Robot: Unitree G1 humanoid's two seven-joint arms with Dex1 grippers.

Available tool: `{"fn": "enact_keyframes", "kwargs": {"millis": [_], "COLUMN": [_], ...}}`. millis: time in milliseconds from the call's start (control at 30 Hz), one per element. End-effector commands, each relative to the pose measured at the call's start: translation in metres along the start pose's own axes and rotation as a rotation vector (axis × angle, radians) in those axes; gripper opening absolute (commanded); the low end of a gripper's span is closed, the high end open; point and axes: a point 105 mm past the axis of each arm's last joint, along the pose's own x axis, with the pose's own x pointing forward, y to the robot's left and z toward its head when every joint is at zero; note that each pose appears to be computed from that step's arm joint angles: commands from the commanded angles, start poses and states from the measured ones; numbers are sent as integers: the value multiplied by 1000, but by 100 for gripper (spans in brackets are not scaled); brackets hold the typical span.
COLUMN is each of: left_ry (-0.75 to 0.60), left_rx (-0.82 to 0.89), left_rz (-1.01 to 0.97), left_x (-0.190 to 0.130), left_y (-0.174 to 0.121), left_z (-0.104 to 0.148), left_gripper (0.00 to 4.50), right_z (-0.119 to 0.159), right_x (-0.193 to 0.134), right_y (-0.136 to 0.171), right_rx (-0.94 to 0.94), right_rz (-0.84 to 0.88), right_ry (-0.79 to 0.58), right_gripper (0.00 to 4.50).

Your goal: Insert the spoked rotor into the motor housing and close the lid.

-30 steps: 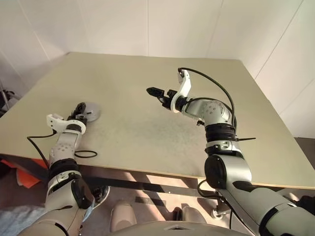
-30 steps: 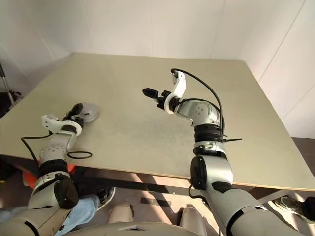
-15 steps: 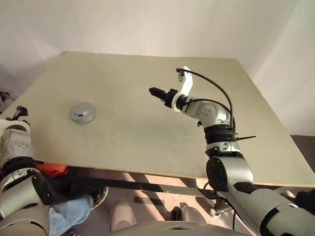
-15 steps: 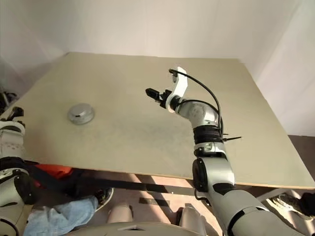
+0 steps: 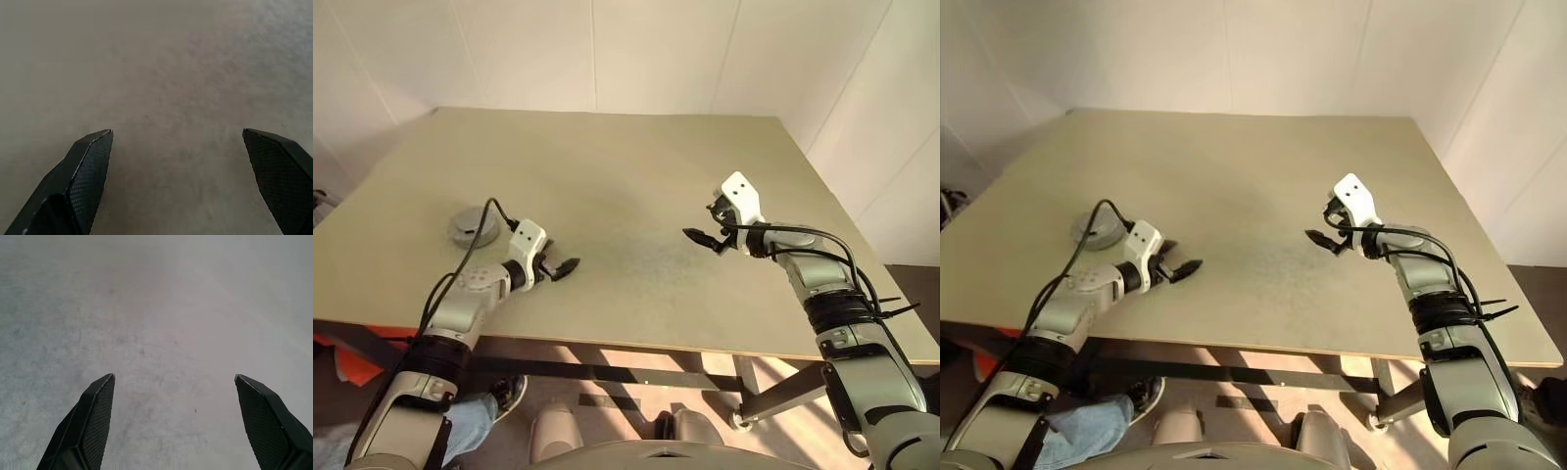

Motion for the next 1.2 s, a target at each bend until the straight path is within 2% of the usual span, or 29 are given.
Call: {"fn": "enact_keyframes", "kwargs": {"millis": [33, 433, 833, 1200], "left_ry": [-58, -132, -135, -184], "left_rx": [47, 44, 61, 73], "left_rz": [26, 16, -1, 8], "left_x": [-2, 4, 7, 7], "left_y": [12, 9, 5, 2], "left_z": [21, 39, 40, 52], "left_gripper": [448, 448, 448, 448], "right_z": [24, 25, 12, 24], "right_x": [0, 3, 3, 8], "right_y": [1, 5, 17, 11], "right_rx": [-58, -49, -20, -46], "right_rz": [15, 44, 79, 93], "right_ry": [-83, -95, -78, -90], "right_gripper": [440, 440, 440, 440]}}
